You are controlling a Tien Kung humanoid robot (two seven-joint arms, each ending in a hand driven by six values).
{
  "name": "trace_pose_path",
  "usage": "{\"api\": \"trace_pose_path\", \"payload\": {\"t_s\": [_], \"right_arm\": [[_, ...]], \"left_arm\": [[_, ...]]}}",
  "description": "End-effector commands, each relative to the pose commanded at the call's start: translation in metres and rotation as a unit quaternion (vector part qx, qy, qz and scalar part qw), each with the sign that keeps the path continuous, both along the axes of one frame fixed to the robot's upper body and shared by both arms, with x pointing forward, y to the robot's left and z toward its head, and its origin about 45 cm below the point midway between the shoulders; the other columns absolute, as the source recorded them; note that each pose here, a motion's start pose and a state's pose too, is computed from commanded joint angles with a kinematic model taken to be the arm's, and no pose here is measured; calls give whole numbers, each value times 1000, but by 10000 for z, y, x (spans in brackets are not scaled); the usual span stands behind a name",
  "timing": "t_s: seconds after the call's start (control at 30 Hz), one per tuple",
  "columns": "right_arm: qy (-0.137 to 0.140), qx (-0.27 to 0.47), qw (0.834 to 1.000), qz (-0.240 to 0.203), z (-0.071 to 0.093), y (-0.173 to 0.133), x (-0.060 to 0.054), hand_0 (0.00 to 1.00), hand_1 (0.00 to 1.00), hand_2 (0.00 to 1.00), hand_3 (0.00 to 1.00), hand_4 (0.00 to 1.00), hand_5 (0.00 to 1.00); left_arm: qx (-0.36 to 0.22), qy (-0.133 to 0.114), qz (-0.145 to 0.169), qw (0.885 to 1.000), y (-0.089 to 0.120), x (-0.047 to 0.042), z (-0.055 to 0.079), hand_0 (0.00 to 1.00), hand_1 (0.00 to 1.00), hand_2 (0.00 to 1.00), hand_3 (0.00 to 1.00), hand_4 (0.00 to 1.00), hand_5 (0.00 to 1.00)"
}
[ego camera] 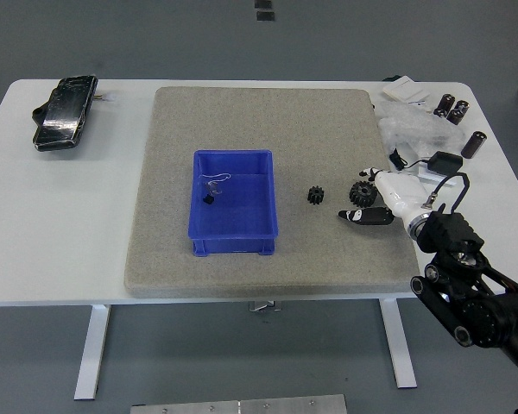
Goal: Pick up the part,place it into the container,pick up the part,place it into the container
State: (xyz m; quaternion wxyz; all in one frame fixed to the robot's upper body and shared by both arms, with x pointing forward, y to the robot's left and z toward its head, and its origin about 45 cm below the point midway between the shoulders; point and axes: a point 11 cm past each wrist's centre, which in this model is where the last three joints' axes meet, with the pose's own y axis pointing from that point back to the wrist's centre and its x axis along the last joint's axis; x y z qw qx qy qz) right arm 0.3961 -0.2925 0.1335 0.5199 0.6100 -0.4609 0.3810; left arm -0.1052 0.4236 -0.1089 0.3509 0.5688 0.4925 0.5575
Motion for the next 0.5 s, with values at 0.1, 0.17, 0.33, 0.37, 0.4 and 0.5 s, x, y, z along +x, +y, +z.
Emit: {"api": "trace_pose_path", "payload": {"t_s": [0.1, 0.17, 0.33, 0.37, 0.4, 0.5], "right_arm": [[-1, 2, 1000, -2, -1, -8, 4, 528, 480, 624, 683, 552, 274], [-2, 4, 1000, -4, -1, -17, 9, 528, 480, 624, 683, 552, 274], [-4, 6, 1000, -9, -12, -33, 11, 524, 463, 542, 622, 435, 10], [-4, 7, 1000, -9, -17, -38, 10, 524, 463, 542, 622, 435, 10], [-5, 7, 1000, -10, -21, -42, 9, 524, 463, 542, 622, 435, 10], [-7, 9, 1000, -12, -32, -54, 3, 543, 445, 471, 530, 426, 2]], "left_arm": [[0, 0, 0, 1000, -1, 2, -1, 665, 656, 632, 621, 702, 209], [0, -1, 0, 1000, 0, 7, -1, 665, 656, 632, 621, 702, 209], [0, -2, 0, 1000, 2, 14, -2, 665, 656, 632, 621, 702, 210], [0, -2, 0, 1000, 2, 15, -2, 665, 656, 632, 621, 702, 210], [0, -2, -1, 1000, 2, 16, -2, 665, 656, 632, 621, 702, 210], [0, -2, -1, 1000, 2, 16, -2, 665, 656, 632, 621, 702, 210]]}}
